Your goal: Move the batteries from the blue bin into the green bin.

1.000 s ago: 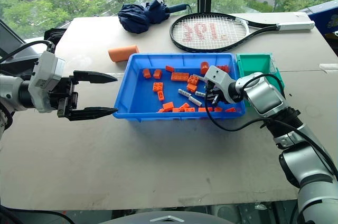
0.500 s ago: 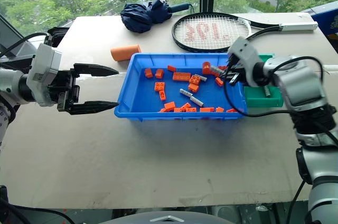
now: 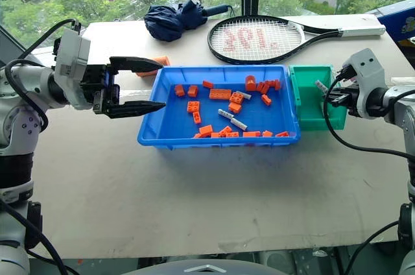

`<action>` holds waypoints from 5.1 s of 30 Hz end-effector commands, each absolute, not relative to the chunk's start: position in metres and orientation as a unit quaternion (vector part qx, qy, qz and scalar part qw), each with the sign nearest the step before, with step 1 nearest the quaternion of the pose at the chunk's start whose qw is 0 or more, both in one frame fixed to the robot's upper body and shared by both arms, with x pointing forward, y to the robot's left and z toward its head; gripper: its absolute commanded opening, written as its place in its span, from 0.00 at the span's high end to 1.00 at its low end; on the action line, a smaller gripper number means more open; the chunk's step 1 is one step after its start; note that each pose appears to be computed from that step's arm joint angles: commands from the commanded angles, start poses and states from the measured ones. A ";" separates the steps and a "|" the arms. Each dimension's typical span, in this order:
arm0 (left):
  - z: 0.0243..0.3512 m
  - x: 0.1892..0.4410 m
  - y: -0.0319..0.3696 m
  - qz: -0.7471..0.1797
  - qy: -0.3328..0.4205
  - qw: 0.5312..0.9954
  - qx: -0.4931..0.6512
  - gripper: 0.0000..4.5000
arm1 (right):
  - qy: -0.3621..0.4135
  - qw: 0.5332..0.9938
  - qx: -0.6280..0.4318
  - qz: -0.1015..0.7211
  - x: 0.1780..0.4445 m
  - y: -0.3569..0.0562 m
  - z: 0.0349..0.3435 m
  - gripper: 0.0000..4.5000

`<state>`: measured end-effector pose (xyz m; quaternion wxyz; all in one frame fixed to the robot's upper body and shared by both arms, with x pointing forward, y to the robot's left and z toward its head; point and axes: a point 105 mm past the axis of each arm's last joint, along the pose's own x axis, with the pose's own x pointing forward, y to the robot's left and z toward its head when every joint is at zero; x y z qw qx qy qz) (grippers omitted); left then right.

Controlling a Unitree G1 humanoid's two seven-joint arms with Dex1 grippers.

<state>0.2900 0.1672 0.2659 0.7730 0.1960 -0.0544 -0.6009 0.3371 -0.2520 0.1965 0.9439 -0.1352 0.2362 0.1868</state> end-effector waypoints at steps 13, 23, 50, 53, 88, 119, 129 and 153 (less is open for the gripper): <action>0.275 0.287 0.183 -0.593 -0.046 0.780 0.194 0.00 | 0.140 0.949 -0.148 0.241 0.340 -0.215 0.244 0.01; 0.268 0.279 0.212 -0.581 0.004 0.787 0.206 0.00 | 0.195 0.881 -0.120 0.415 0.339 -0.079 0.187 0.01; 0.253 0.270 0.219 -0.580 0.030 0.785 0.215 0.00 | 0.213 0.850 -0.204 0.436 0.361 -0.046 0.150 1.00; 0.262 0.270 0.211 -0.585 0.005 0.787 0.197 0.00 | 0.192 0.866 -0.179 0.426 0.355 -0.064 0.179 1.00; 0.269 0.281 0.192 -0.600 -0.030 0.785 0.154 0.00 | 0.095 0.939 -0.150 0.295 0.369 -0.158 0.230 0.01; 0.269 0.266 0.213 -0.539 -0.023 0.825 0.169 0.00 | 0.108 0.876 -0.193 0.429 0.434 -0.061 0.158 0.71; 0.269 0.268 0.212 -0.542 -0.025 0.823 0.171 0.00 | 0.120 0.879 -0.180 0.425 0.438 -0.057 0.150 0.71; 0.276 0.275 0.192 -0.572 -0.057 0.805 0.150 0.00 | 0.065 0.911 -0.142 0.381 0.394 -0.108 0.236 0.99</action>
